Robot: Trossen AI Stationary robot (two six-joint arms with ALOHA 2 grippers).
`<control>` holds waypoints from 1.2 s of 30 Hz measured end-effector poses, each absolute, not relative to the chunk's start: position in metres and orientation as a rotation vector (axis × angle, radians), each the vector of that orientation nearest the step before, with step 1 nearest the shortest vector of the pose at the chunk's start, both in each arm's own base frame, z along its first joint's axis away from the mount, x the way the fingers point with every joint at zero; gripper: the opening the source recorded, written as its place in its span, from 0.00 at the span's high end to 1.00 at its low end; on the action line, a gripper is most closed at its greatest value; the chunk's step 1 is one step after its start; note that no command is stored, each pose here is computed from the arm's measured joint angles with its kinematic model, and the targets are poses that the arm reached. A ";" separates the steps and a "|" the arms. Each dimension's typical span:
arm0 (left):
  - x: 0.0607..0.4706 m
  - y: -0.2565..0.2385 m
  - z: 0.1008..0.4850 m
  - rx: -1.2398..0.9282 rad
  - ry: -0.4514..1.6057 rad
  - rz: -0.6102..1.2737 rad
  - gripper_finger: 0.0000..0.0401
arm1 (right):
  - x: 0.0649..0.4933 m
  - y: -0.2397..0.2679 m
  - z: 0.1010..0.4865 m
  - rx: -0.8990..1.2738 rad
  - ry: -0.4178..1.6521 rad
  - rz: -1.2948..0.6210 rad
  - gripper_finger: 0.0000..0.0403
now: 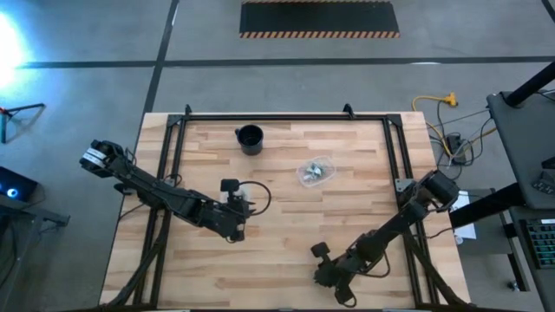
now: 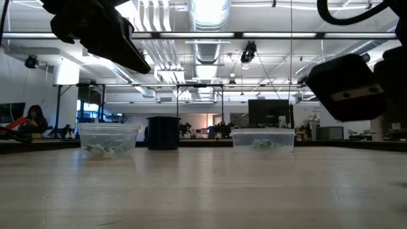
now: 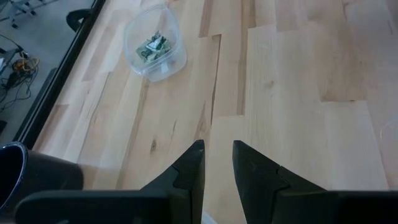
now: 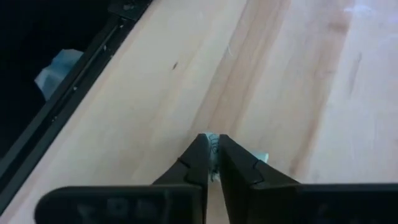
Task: Pick and place items into bin
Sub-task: Put the stevia packet into the rectangle transparent bin
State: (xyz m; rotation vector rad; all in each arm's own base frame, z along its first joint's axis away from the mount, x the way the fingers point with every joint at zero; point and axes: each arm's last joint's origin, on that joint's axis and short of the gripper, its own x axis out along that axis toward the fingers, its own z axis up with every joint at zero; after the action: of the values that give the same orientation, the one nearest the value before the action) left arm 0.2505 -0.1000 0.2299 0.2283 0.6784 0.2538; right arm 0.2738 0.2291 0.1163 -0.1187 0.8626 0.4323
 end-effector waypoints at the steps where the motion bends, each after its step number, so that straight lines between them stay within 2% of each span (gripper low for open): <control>1: 0.250 -0.100 0.230 0.228 0.679 0.254 0.84 | 0.273 0.228 0.118 -0.126 0.866 0.422 0.96; 11: 0.250 -0.100 0.230 0.229 0.679 0.254 0.84 | 0.261 0.210 0.156 -0.247 0.842 0.266 0.96; 18: 0.250 -0.100 0.229 0.229 0.679 0.254 0.84 | 0.255 0.175 0.187 -0.451 0.772 -0.060 0.97; 23: 0.251 -0.100 0.230 0.227 0.677 0.254 0.84 | 0.265 0.137 0.202 -0.470 0.750 -0.236 0.97; 28: 0.251 -0.100 0.230 0.227 0.675 0.253 0.84 | 0.278 0.099 0.208 -0.469 0.786 -0.302 0.97; 36: 0.250 -0.100 0.229 0.228 0.677 0.253 0.84 | 0.289 0.035 0.196 -0.406 0.903 -0.346 0.97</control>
State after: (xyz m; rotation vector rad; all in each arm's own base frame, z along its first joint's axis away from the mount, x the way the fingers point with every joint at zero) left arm 0.2504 -0.1000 0.2291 0.2281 0.6766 0.2530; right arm 0.2893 0.0352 0.1960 -0.4061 0.9025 -0.3456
